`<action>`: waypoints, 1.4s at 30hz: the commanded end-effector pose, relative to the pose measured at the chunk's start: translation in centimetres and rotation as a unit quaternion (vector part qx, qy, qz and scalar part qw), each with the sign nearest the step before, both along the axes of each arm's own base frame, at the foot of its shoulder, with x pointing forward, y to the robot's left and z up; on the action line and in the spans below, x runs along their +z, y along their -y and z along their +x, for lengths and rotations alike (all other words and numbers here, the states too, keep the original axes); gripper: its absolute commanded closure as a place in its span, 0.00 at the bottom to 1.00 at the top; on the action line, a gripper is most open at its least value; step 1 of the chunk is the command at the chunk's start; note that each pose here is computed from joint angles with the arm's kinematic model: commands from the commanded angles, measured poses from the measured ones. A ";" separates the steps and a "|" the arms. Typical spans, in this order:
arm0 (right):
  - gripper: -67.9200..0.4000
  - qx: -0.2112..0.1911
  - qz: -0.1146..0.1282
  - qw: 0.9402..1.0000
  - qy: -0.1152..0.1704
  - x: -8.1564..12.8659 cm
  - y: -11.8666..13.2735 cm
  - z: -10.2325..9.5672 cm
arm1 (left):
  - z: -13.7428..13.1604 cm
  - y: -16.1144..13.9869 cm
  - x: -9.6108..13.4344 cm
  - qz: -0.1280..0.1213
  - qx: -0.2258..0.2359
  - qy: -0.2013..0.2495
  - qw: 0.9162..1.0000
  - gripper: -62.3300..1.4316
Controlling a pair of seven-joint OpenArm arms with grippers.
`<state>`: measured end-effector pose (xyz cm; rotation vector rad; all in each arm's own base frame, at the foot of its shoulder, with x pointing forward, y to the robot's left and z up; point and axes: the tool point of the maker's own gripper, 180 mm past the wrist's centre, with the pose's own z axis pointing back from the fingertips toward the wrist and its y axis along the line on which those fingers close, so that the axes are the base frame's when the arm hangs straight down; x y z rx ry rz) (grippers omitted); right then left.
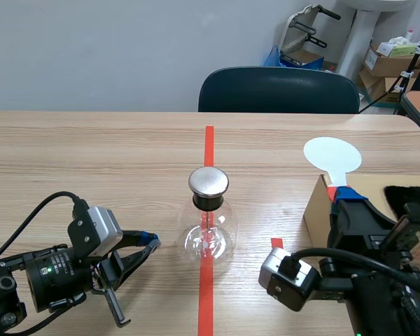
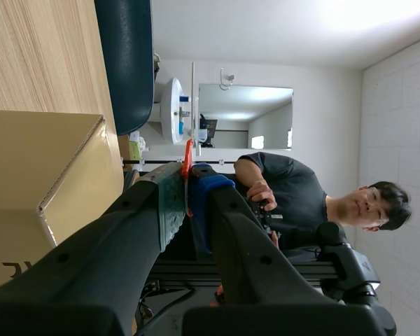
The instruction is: Do the electroscope experiment
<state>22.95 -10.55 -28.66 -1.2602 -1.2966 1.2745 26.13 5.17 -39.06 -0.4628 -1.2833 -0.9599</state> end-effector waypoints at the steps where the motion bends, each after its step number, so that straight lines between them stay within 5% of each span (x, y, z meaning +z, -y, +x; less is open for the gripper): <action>1: 0.98 0.001 0.002 1.000 0.018 1.1 0.1 0.2 | 0.1 0.4 0.6 -0.015 -0.001 0.007 1.000 0.89; 13: 0.98 0.002 0.012 0.999 0.047 2.1 0.3 0.0 | -0.6 -0.4 1.0 -0.014 -0.023 -0.009 1.000 0.89; 20: 0.98 0.003 -0.004 0.999 0.049 2.6 1.3 -0.4 | -3.8 0.2 3.7 -0.051 -0.091 -0.028 0.994 0.50; 23: 0.98 0.002 -0.008 0.998 0.055 3.2 2.1 -0.2 | -5.4 0.6 5.1 -0.064 -0.114 -0.034 0.991 0.44; 35: 0.98 0.005 -0.016 1.000 0.018 1.3 5.5 -1.5 | -10.6 1.5 11.4 -0.128 -0.158 -0.057 0.977 0.38; 42: 0.98 0.011 -0.005 1.000 -0.014 -1.1 5.8 -2.5 | -11.6 1.4 13.5 -0.127 -0.167 -0.043 0.977 0.38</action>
